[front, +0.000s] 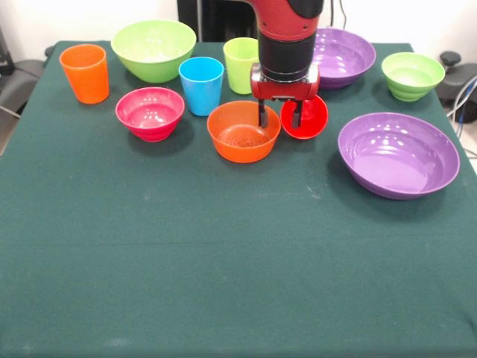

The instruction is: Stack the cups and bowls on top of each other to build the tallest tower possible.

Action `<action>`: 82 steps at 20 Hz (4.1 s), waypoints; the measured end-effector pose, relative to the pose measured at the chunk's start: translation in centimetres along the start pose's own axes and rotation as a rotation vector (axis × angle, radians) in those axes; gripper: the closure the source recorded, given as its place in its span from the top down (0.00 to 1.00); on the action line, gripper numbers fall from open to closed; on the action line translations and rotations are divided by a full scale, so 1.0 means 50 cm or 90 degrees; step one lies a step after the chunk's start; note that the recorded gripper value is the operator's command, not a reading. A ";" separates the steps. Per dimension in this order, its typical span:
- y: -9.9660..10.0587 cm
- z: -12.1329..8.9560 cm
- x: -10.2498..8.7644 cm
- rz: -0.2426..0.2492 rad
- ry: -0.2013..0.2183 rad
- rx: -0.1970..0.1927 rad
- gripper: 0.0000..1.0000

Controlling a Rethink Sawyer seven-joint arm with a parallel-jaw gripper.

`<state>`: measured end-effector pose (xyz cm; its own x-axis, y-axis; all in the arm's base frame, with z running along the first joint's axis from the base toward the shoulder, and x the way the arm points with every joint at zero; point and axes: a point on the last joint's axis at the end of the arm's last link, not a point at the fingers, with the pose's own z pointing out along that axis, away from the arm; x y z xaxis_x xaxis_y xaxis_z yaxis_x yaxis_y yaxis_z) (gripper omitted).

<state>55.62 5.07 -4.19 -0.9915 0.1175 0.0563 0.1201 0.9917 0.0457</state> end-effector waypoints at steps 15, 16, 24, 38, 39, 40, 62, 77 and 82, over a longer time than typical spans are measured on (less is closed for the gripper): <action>0.020 -0.016 -0.016 -0.016 -0.030 0.012 0.00; 0.020 -0.016 -0.016 -0.016 -0.030 0.012 0.00; 0.026 -0.020 -0.012 -0.015 -0.031 0.021 0.00; 0.115 -0.148 -0.011 0.046 -0.060 0.025 0.00; 0.115 -0.172 -0.011 0.054 -0.065 0.024 0.00; 0.116 -0.180 -0.012 0.056 -0.068 0.024 0.00; 0.112 -0.260 -0.037 0.062 -0.086 0.020 0.00; 0.020 -0.239 -0.130 0.112 0.000 0.009 0.00; 0.000 -0.225 -0.154 0.121 -0.004 0.006 0.00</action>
<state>63.84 3.56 6.60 -0.9512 0.3032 0.0569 0.3050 0.9520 0.0259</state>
